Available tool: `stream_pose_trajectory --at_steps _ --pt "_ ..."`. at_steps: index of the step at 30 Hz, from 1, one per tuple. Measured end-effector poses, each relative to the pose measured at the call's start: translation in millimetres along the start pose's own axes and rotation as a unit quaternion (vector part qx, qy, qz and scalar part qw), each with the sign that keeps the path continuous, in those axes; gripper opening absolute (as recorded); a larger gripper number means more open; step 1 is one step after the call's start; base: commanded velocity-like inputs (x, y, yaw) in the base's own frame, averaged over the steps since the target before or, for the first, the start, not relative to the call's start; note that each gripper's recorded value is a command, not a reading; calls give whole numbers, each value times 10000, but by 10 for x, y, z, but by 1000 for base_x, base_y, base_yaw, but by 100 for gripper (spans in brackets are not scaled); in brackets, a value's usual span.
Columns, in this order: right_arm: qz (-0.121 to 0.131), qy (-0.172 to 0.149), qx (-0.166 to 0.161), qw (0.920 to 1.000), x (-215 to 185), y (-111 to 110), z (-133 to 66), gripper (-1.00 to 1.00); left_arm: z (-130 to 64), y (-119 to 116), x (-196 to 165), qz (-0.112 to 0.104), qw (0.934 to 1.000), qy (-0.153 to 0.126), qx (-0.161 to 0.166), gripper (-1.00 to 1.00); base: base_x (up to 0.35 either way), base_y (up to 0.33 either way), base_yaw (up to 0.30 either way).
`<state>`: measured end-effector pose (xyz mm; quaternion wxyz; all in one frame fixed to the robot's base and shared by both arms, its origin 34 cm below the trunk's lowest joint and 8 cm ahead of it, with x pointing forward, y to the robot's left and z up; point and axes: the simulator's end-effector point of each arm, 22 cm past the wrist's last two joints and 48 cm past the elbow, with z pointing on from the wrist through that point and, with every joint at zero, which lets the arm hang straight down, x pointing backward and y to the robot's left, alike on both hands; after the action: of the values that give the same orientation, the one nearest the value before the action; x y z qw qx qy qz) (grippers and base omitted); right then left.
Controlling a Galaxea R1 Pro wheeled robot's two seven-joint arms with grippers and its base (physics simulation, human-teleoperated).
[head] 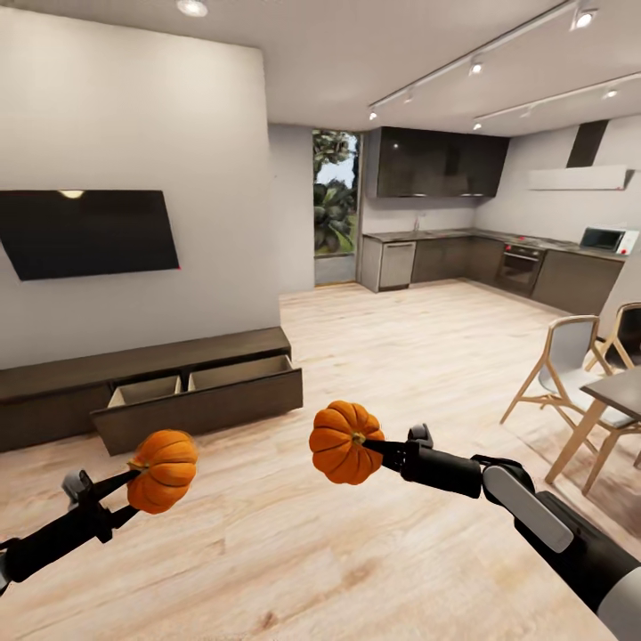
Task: Place each of the two pumpkins and all three candles from the living room inside a cabinet in the living room (use any cabinet), then make sure every cabinet is closed, and position the cauldron so it is next to a table in the living room.
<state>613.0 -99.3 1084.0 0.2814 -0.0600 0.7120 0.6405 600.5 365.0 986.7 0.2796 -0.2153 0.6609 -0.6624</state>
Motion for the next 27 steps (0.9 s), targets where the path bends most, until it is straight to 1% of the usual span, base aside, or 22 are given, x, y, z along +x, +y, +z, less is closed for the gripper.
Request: stream_pose_trajectory --at_steps 7,20,23,25,27 --pt "9 13 4 10000 -8 66 -8 -100 -5 -65 16 -5 10000 4 1 -100 0 0 275" --pt "14 27 16 10000 0 60 -6 -100 -4 -69 11 4 10000 -6 10 -100 4 0 275" --pt "2 13 0 10000 -5 72 -7 -100 -1 -54 22 8 10000 7 -21 -100 208 0 184" --pt "-26 8 -41 10000 -11 109 0 -100 8 -41 32 5 10000 15 -39 -100 299 0 60" --pt "-37 1 -26 10000 -14 98 -3 -100 13 -32 39 3 10000 20 -49 -100 328 0 20"
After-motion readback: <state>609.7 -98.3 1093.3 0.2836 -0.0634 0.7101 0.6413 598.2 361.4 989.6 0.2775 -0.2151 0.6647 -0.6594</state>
